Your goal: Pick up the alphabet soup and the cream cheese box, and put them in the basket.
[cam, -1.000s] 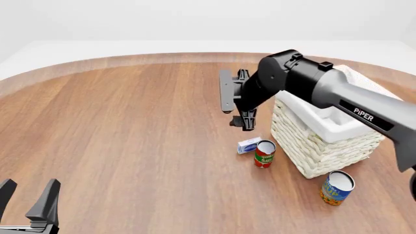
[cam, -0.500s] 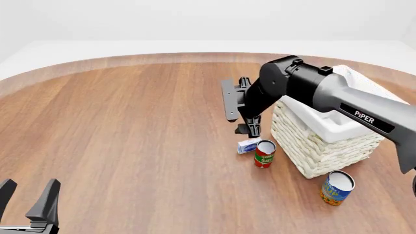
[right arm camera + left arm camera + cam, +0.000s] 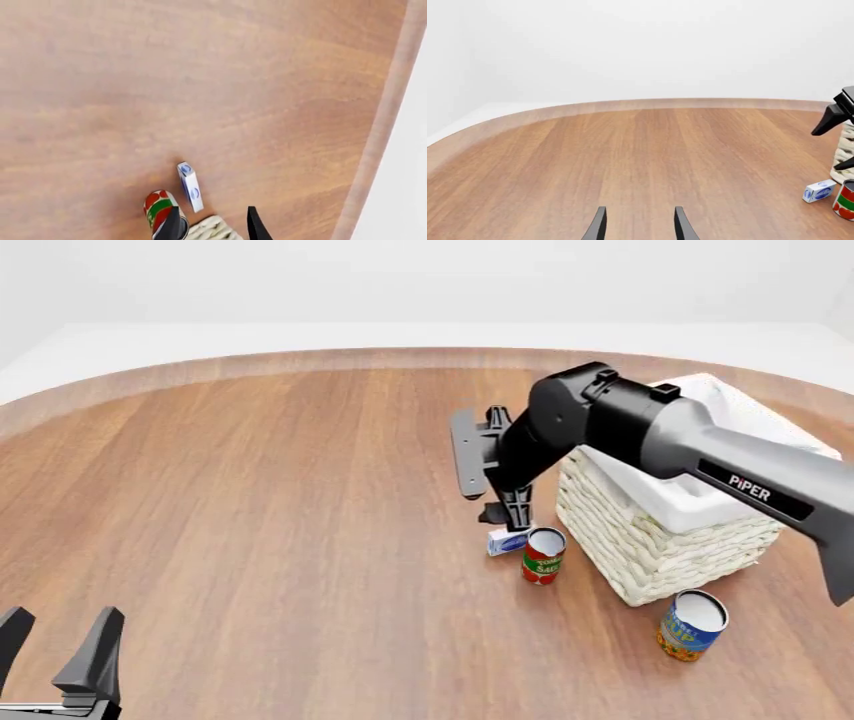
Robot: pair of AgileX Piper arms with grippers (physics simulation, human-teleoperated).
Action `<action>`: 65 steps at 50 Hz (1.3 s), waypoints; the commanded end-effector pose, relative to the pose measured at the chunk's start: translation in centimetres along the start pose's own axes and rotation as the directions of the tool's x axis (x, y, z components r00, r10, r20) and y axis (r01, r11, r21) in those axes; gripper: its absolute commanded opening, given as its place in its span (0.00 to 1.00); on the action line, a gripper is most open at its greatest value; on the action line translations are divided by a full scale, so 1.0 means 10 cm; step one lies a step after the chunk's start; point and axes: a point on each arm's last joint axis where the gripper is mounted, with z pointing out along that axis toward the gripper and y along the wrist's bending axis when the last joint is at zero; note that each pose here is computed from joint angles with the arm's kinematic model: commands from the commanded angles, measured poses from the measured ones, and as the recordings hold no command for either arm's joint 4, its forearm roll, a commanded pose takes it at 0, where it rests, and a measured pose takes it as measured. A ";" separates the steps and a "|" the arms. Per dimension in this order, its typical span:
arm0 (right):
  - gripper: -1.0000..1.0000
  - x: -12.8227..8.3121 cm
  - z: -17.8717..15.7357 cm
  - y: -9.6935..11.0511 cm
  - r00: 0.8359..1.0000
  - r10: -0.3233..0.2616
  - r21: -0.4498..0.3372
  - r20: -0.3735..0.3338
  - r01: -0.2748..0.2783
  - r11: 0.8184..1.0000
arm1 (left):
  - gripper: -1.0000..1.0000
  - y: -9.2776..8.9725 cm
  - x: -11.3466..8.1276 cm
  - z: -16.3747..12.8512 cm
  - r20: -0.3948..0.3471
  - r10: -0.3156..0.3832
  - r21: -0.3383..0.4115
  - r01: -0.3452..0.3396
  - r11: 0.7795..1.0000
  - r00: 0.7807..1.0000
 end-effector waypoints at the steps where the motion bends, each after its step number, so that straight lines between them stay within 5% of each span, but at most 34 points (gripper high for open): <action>1: 1.00 -0.09 -0.01 0.03 1.000 0.000 0.000 0.013 0.000 1.000 | 1.00 0.00 0.00 0.00 0.000 0.000 0.000 0.000 1.000 1.000; 38: 1.00 0.00 0.19 0.04 1.000 0.007 -0.001 0.001 -0.007 1.000 | 1.00 0.00 0.00 0.00 0.000 0.000 0.000 0.000 1.000 1.000; 43: 1.00 -0.20 0.22 0.07 1.000 0.018 -0.035 0.014 -0.018 0.999 | 1.00 0.00 0.00 0.00 0.000 0.000 0.000 0.000 1.000 1.000; 65: 1.00 -0.14 0.38 0.08 1.000 -0.029 -0.076 -0.006 0.029 0.997 | 1.00 0.00 0.00 0.00 0.000 0.000 0.000 0.000 1.000 1.000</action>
